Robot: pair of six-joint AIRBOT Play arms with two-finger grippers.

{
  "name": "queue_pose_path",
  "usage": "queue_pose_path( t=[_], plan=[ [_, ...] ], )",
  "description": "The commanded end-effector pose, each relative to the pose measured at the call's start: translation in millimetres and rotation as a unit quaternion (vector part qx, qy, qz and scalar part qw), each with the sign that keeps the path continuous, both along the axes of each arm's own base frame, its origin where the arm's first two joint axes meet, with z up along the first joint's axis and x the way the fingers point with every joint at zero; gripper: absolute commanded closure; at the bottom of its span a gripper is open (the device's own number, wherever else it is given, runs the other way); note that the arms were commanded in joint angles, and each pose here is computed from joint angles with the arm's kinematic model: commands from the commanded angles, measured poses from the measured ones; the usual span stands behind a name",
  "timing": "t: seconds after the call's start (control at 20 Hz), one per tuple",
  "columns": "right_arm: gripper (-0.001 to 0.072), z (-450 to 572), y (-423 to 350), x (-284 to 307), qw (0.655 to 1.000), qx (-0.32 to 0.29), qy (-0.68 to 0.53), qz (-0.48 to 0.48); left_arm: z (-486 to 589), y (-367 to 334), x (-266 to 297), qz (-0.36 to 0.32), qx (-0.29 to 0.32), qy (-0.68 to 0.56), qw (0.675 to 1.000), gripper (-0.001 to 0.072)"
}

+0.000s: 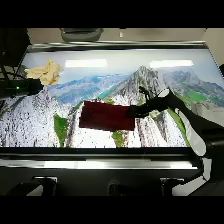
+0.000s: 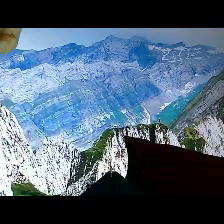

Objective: Fold the shirts.

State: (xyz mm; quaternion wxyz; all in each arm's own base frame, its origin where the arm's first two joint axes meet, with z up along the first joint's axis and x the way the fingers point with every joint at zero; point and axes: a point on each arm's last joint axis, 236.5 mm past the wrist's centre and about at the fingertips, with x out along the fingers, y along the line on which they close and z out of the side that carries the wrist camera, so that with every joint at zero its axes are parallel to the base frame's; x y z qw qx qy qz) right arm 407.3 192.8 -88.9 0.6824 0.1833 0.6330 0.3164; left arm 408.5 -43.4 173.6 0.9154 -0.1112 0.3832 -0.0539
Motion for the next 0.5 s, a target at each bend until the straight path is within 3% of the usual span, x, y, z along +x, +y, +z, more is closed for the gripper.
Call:
queue_pose_path(
  t=[0.0, 0.05, 0.1, 0.15, 0.3, 0.45],
  plan=[
    [0.0089, -3.1, 10.2, -3.4, 1.0, -0.004, 0.007, 0.0, -0.2, 0.3, 0.4, 0.0, 0.0, 0.0, 1.0, 0.0677],
    [0.0241, -1.6, 16.3, -11.9, 1.0, 0.0, 0.007, 0.025, -0.2, 0.3, 0.4, 0.0, 0.0, 0.0, 1.0, 0.0678],
    [0.0575, 1.5, 18.9, -16.6, 0.999, 0.006, -0.001, 0.048, -0.1, 0.3, 0.5, 0.0, 0.0, -0.001, 1.0, 0.0677],
    [0.0667, 9.4, 18.3, -18.3, 0.998, 0.014, -0.01, 0.065, -0.1, 0.3, 0.5, 0.0, 0.0, -0.001, 1.0, 0.0677],
    [0.0669, 68.8, -11.5, 4.7, 0.993, 0.026, -0.078, 0.08, -0.1, 0.3, 0.5, -0.003, 0.003, -0.001, 1.0, 0.0677],
    [0.0668, 160.3, -91.6, 43.3, 0.987, 0.0, -0.163, -0.012, -0.1, 0.3, 0.5, -0.009, 0.01, -0.003, 1.0, 0.0677]
  ],
)
